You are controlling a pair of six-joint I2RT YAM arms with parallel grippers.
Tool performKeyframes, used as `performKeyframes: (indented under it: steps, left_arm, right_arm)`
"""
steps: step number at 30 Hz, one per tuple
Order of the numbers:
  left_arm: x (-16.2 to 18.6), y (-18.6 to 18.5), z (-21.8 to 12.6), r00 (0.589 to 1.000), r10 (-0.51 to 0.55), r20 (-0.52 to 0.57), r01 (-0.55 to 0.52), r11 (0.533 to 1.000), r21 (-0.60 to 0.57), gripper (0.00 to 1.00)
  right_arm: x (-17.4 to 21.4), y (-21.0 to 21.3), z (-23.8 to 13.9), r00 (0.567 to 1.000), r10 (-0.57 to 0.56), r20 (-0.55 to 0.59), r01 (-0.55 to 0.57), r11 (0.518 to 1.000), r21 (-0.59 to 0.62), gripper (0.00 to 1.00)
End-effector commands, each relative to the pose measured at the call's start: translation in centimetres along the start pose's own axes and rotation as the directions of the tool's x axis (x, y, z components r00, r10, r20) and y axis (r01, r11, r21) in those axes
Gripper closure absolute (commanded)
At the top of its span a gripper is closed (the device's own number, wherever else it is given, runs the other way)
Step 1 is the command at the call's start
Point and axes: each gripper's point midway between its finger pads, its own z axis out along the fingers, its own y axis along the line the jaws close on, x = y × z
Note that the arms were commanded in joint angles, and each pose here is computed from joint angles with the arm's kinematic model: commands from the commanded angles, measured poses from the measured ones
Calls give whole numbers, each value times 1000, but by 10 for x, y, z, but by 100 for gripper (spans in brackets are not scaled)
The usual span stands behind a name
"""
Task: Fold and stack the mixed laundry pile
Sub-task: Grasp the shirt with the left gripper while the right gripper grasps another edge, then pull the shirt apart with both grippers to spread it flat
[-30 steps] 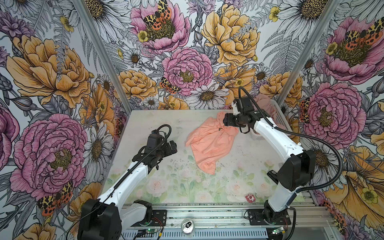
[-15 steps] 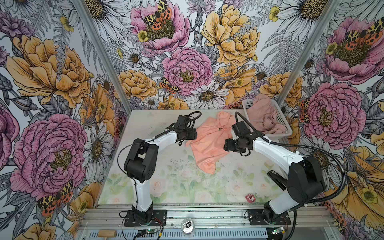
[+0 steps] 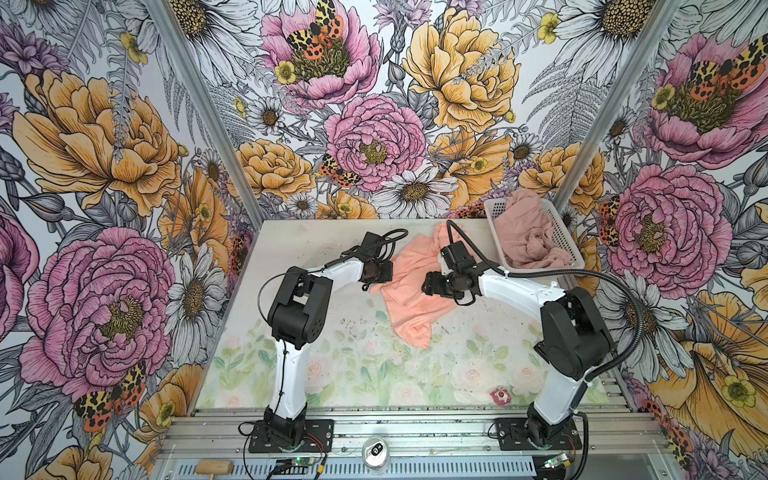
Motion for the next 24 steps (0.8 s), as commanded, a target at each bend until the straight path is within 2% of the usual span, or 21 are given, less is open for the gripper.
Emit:
performKeyframes:
  steps: [1, 3, 9, 14, 19, 24]
  left_arm:
    - [-17, 7, -42, 996, -26, 84, 27, 1000, -12, 100]
    - [-16, 17, -57, 993, -52, 108, 54, 998, -17, 100]
    - [-23, 63, -116, 967, -147, 208, 157, 987, -33, 100]
    - [-32, 97, -161, 936, -203, 289, 222, 975, -33, 100]
    - [-32, 109, -189, 928, -184, 324, 216, 974, -67, 100]
    - [-34, 133, -212, 906, -221, 361, 267, 960, -82, 100]
  right_arm:
    - [-18, 19, 18, 999, 18, 30, -17, 999, -48, 31]
    - [-18, 18, 27, 999, 28, 21, -27, 999, -40, 43]
    - [-16, 16, -3, 998, 26, 58, -24, 999, -40, 100]
    - [-3, 2, -45, 996, 21, 87, -19, 1000, -25, 100]
    - [7, -11, -70, 997, 7, 83, -8, 1000, 22, 100]
    - [-9, -71, -113, 973, 123, 195, -143, 986, 91, 100]
